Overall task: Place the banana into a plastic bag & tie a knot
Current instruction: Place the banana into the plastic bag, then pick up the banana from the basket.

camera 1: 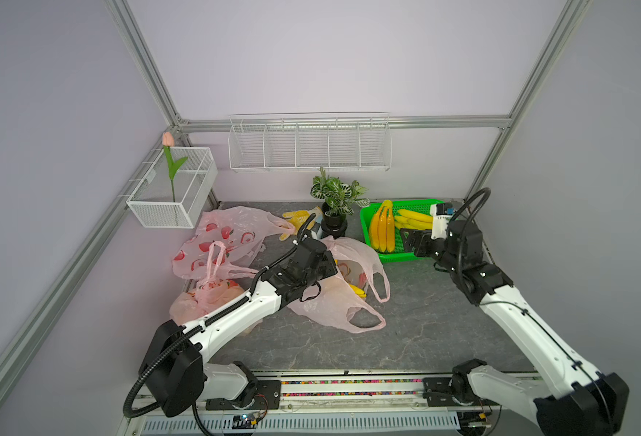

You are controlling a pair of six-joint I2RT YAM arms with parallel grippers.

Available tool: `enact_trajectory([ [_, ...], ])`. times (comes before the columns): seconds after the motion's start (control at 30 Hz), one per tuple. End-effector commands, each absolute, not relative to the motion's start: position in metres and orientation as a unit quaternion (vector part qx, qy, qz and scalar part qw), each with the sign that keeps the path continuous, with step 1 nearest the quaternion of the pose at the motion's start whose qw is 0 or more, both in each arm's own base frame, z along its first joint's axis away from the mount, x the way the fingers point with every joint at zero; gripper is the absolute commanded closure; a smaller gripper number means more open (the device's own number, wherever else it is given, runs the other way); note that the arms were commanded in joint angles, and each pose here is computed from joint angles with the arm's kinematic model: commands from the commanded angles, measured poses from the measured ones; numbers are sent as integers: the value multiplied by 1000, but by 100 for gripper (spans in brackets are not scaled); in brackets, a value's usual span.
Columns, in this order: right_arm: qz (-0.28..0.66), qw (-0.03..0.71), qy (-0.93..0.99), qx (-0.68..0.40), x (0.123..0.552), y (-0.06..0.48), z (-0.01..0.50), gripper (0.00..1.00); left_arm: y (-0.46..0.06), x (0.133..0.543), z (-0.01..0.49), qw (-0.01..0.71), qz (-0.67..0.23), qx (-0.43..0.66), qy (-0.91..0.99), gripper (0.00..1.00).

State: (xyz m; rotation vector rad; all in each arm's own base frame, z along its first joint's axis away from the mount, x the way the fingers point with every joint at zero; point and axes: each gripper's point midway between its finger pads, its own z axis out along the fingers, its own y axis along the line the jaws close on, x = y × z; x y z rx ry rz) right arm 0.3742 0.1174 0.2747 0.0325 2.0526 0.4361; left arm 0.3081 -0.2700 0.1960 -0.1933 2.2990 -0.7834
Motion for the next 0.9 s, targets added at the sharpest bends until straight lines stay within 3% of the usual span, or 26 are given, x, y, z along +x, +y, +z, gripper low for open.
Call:
enact_trajectory([
  [0.0,139,399,905,52,387,94,217,13,-266,306,192,345,-293,-69,889,100],
  [0.3,27,315,947,49,423,72,164,20,-263,304,186,343,-286,-62,893,100],
  [0.87,-91,225,970,25,434,45,109,49,-260,303,183,341,-280,-62,895,100],
])
